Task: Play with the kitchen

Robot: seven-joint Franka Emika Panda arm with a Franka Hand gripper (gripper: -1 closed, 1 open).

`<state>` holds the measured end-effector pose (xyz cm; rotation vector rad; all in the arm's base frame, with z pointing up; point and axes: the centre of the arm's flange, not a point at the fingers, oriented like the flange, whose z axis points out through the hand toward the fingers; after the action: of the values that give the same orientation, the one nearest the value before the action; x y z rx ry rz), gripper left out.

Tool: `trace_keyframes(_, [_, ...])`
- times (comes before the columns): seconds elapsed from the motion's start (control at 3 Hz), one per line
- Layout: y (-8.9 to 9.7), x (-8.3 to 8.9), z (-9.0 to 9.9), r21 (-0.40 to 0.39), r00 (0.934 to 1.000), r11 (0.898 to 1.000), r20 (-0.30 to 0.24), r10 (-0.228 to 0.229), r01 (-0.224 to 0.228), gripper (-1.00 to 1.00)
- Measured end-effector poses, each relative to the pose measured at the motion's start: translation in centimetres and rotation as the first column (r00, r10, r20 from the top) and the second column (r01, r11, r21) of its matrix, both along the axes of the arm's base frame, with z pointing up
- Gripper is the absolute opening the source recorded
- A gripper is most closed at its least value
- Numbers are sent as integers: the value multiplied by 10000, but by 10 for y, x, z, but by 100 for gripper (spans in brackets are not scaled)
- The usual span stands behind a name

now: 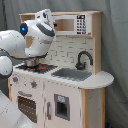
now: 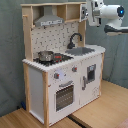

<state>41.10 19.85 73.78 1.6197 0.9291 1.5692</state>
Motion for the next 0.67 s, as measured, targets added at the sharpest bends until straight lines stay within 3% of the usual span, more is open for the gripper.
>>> trace_keyframes(0.67, [20,33,5,70,9992,9992,-115,393,-392,-100])
